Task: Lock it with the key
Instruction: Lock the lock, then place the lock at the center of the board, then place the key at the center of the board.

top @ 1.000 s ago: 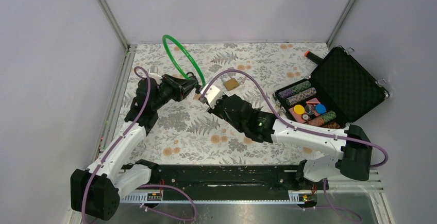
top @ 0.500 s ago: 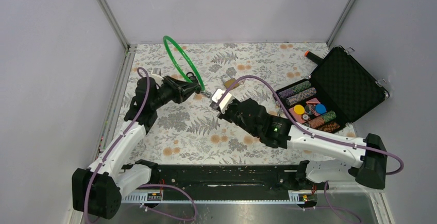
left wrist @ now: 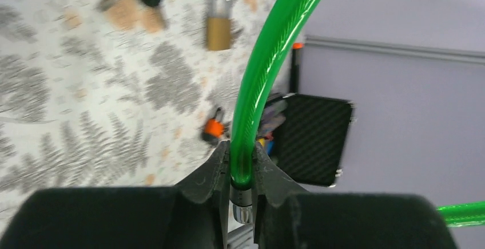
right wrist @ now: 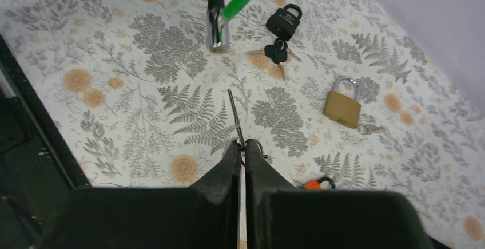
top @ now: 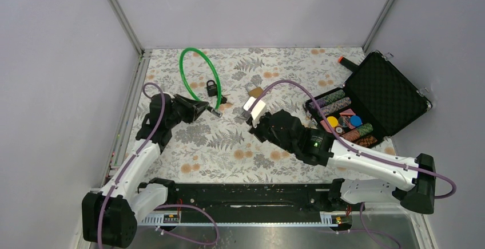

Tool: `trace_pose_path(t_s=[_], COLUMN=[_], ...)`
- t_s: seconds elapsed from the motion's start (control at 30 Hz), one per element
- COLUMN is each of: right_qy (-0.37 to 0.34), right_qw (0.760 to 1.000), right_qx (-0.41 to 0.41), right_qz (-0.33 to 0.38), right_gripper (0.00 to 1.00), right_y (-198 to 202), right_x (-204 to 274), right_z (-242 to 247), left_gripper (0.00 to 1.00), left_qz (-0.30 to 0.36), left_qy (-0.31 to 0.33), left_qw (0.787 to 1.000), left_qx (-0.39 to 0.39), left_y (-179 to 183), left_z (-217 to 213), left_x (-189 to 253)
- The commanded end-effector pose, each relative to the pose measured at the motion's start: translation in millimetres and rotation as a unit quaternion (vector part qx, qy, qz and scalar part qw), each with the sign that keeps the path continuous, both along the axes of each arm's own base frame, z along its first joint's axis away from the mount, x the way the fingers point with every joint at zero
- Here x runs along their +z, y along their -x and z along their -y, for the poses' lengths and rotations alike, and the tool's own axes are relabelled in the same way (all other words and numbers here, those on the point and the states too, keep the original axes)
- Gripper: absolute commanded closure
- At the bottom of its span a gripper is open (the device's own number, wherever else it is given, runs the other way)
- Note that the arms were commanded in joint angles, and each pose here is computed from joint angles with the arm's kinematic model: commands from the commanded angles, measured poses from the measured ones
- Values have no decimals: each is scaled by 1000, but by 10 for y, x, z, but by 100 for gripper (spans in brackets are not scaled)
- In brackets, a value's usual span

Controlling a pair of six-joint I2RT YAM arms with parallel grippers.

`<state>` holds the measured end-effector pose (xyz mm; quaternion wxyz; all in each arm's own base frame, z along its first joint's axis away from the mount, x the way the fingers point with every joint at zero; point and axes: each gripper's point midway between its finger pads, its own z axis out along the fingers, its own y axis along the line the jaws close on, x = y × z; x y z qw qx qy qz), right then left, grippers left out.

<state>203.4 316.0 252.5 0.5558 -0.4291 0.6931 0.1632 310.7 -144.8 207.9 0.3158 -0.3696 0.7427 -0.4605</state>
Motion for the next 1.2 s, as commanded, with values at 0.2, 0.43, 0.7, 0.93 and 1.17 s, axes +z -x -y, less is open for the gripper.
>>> trace_pose_path(t_s=[0.2, 0.43, 0.7, 0.93, 1.17], right_qy=[-207, -163, -94, -72, -86], right_qw=[967, 957, 943, 934, 937], right_qx=[-2, -40, -79, -95, -131], right_qz=[-146, -235, -310, -337, -312], right_gripper=[100, 100, 100, 94, 46], right_y=[200, 115, 113, 98, -32], right_x=[204, -699, -1619, -1885, -1622], right_z=[-506, -903, -1121, -1242, -1010], left_gripper=[100, 100, 82, 30, 1], left_qz=[-102, -152, -177, -177, -132], left_qy=[-144, -191, -204, -206, -212], left_qw=[983, 968, 961, 962, 968], left_qx=[-58, -62, -51, -18, 10], left_y=[785, 1063, 1172, 1245, 1136], left_z=[0, -105, -192, -314, -394], left_x=[-1345, -1848, -2014, -1954, -1574])
